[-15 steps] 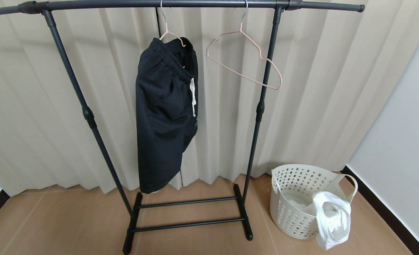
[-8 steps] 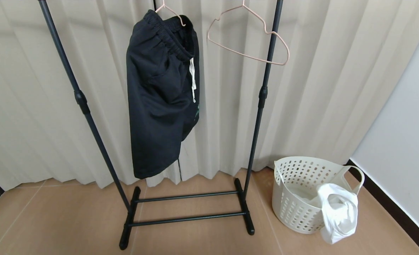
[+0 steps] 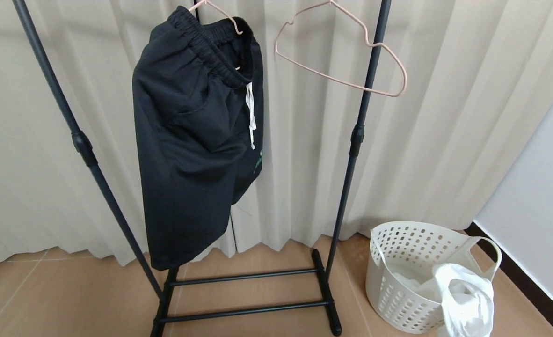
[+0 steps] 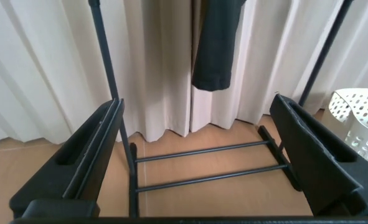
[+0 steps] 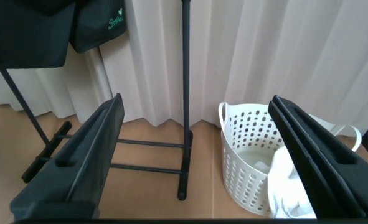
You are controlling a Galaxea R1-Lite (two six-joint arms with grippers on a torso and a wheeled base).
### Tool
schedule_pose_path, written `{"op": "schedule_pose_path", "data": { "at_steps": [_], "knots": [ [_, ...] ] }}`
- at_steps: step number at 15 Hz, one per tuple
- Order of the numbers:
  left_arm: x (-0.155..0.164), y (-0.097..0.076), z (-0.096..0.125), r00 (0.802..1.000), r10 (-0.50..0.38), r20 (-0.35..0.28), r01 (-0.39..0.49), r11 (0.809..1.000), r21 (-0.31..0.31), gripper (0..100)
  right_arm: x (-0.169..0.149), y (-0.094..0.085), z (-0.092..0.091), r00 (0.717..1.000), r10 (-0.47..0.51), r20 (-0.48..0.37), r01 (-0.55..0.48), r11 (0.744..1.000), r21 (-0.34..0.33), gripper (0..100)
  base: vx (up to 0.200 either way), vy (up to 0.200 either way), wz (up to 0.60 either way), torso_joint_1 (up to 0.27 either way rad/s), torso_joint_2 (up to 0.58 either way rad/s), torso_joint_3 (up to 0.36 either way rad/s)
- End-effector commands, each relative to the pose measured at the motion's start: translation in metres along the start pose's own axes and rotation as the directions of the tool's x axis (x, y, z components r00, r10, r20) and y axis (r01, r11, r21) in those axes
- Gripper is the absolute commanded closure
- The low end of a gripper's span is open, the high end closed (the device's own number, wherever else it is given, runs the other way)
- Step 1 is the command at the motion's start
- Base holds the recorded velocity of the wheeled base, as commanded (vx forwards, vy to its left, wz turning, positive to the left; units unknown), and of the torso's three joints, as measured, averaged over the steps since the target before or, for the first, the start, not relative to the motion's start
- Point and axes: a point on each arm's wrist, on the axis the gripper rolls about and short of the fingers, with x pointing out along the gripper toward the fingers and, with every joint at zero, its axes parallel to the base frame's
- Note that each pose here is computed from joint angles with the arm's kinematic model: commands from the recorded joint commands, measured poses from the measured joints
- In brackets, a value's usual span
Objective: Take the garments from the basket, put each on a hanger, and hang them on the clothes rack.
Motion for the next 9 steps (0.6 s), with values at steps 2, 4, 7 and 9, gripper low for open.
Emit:
{"op": "schedule_pose_path", "data": {
  "at_steps": [2,4,7,9],
  "knots": [
    [0.0001,0.0000,0.0000,1.000,-0.002,-0.001,0.002,1.000,0.003,0,0.0000,0.0000,-0.0001,1.000,0.002,0.000,-0.002,1.000,-0.004,0,0.000,0.000,0.00,0.000,0.00,0.000],
    [0.0001,0.0000,0.0000,1.000,-0.002,-0.001,0.002,1.000,0.001,0,0.0000,0.0000,0.0001,1.000,0.002,0.001,-0.002,1.000,-0.002,0,0.000,0.000,0.00,0.000,0.00,0.000],
    [0.0001,-0.0001,0.0000,1.000,-0.004,-0.001,0.004,1.000,0.003,0,0.0000,0.0000,0.0001,1.000,0.002,0.001,-0.002,1.000,-0.002,0,0.000,0.000,-0.40,-0.003,0.00,0.000],
    [0.0001,-0.0001,0.0000,1.000,-0.004,-0.001,0.004,1.000,0.003,0,0.0000,0.0000,0.0001,1.000,0.002,0.001,-0.002,1.000,-0.002,0,0.000,0.000,-0.60,-0.002,0.00,0.002]
  ]
}}
